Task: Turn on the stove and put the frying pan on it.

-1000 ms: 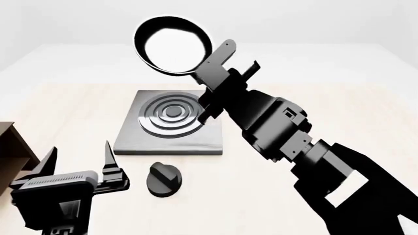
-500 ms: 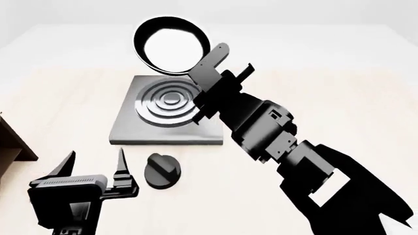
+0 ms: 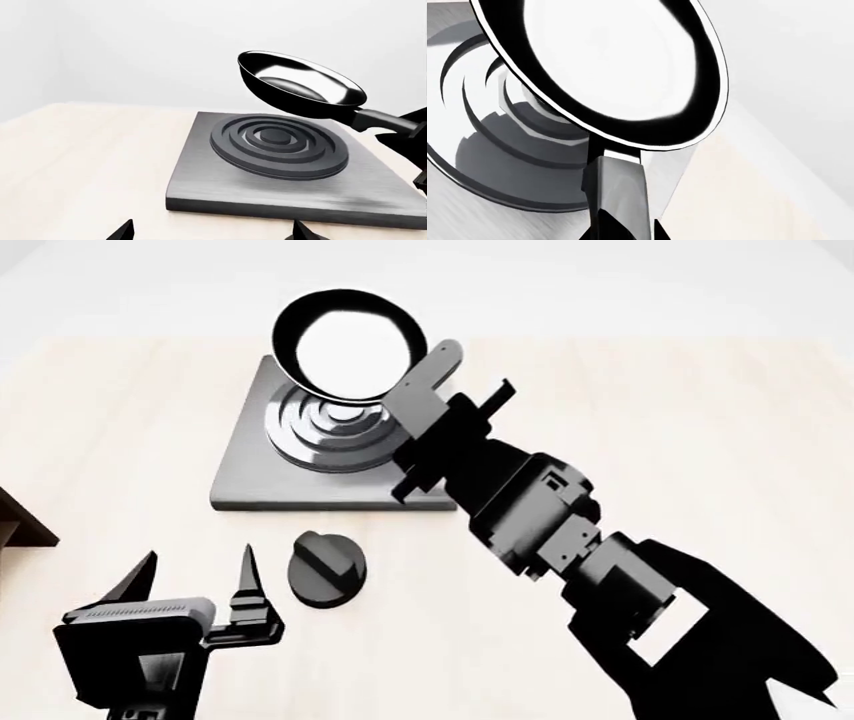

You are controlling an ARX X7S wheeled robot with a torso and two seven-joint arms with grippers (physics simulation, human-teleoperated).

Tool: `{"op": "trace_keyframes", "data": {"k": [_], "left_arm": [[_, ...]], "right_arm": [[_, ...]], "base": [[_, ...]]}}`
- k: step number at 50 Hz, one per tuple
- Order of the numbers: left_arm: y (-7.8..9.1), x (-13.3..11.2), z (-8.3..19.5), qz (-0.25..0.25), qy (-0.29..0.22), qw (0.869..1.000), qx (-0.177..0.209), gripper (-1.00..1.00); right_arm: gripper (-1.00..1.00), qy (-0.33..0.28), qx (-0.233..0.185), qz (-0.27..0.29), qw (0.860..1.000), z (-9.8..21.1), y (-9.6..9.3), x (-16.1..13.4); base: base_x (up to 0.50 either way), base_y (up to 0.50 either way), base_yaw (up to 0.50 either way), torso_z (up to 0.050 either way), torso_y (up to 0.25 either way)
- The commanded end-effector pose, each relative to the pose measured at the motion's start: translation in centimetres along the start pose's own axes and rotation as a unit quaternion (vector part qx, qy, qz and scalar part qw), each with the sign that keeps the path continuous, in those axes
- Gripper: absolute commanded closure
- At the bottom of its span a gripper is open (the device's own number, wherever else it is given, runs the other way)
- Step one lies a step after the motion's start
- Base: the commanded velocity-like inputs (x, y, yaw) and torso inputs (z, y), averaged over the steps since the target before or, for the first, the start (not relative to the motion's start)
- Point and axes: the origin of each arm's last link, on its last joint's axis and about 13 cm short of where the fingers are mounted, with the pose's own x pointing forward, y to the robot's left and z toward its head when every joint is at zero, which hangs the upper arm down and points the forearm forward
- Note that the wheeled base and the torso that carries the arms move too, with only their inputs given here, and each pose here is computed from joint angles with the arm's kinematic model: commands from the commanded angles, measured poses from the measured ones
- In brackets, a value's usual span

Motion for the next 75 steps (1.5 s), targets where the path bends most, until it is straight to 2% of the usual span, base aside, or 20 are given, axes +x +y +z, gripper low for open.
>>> {"op": "trace_keyframes", "data": {"k": [1, 36, 52, 53, 64, 66, 67, 71, 75], "left_arm": [[0.0, 0.0, -0.1, -0.001, 0.000, 1.000, -0.003, -1.00], [0.2, 0.1, -0.3, 0.006, -0.002, 1.000, -0.001, -1.00], [0.4, 0.1, -0.5, 0.010, 0.000, 1.000, -0.003, -1.00], [0.4, 0.1, -0.5, 0.010, 0.000, 1.000, -0.003, -1.00], [0.4, 0.1, -0.4, 0.011, -0.001, 1.000, -0.003, -1.00], [0.5, 0.1, -0.4, 0.011, -0.001, 1.000, -0.003, -1.00], [0.5, 0.1, -0.4, 0.011, -0.001, 1.000, -0.003, -1.00], [0.4, 0.1, -0.4, 0.010, -0.001, 1.000, -0.002, -1.00], [0.4, 0.1, -0.3, 0.011, -0.001, 1.000, -0.002, -1.00]], "right_arm": [[1.00, -0.033, -0.033, -0.036, 0.998, 1.7, -0.5, -0.1], [1.00, 0.015, -0.064, -0.005, 0.998, -0.7, 1.5, 1.0], [1.00, 0.027, -0.065, 0.005, 0.998, -1.3, 2.1, 0.9], [-1.00, 0.027, -0.065, 0.006, 0.998, -1.3, 2.1, 0.9], [-1.00, 0.031, -0.057, 0.021, 0.998, -1.2, 2.3, 0.8], [-1.00, 0.033, -0.047, 0.029, 0.998, -1.1, 2.2, 0.8], [-1.00, 0.039, -0.024, 0.045, 0.998, -0.9, 2.2, 0.7], [-1.00, 0.046, 0.017, 0.071, 0.996, -0.2, 2.1, 0.6], [-1.00, 0.043, 0.035, 0.075, 0.996, 0.5, 1.6, 0.5]], "base": [[0.00, 0.00, 0.00, 0.000, 0.000], [0.00, 0.00, 0.00, 0.000, 0.002], [0.00, 0.00, 0.00, 0.000, 0.001], [0.00, 0.00, 0.00, 0.000, 0.000], [0.00, 0.00, 0.00, 0.000, 0.000], [0.00, 0.00, 0.00, 0.000, 0.000], [0.00, 0.00, 0.00, 0.000, 0.000], [0.00, 0.00, 0.00, 0.000, 0.000], [0.00, 0.00, 0.00, 0.000, 0.000]]}}
